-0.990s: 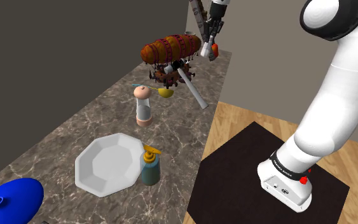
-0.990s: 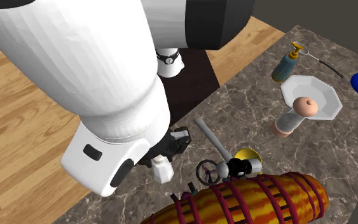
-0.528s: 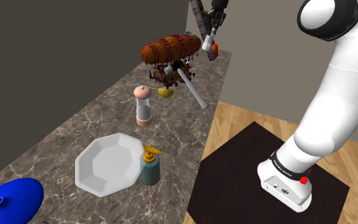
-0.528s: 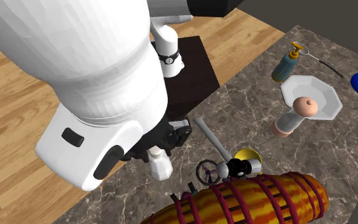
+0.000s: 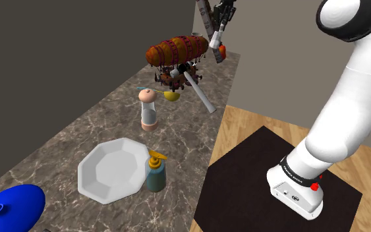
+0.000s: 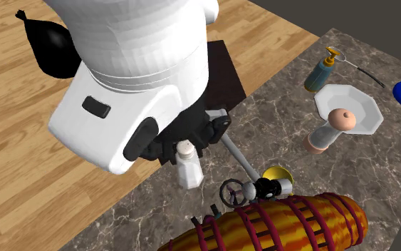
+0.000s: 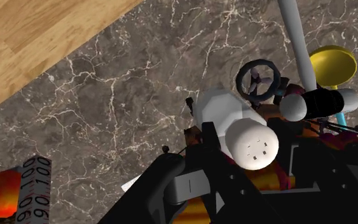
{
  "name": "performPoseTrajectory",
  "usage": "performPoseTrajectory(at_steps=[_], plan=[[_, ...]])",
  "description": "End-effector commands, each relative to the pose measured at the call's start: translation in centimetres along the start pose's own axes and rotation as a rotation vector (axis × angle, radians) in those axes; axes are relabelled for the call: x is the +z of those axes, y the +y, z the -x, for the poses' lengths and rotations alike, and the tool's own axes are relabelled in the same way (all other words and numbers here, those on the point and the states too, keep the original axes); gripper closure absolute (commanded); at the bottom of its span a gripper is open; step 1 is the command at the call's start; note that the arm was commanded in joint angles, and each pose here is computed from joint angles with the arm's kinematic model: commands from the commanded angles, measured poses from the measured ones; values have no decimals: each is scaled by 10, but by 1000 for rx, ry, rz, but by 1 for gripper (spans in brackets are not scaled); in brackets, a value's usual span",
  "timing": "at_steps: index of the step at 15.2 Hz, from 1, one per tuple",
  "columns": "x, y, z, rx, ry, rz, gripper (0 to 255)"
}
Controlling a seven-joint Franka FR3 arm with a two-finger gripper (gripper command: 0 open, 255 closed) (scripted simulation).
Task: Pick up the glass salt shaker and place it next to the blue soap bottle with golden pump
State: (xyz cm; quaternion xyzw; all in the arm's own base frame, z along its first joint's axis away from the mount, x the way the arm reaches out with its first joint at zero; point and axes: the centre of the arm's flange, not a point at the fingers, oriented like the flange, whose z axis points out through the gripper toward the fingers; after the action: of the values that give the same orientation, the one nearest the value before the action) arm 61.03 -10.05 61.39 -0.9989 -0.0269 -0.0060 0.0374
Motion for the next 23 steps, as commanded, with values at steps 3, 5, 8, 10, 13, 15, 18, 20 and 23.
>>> performPoseTrajectory(at_steps=[3,5,8,10,13,15,18,20,23], plan=[[4,-44,27,0,0,0,255],[6,-67,41,0,0,0,255],[8,-100,62,0,0,0,255],[9,-123,76,0,0,0,255],[11,-156,97,0,0,0,255],[13,-178,111,0,0,0,255],[15,-212,132,0,0,0,255],[17,-234,146,0,0,0,255],[19,-268,167,0,0,0,255]])
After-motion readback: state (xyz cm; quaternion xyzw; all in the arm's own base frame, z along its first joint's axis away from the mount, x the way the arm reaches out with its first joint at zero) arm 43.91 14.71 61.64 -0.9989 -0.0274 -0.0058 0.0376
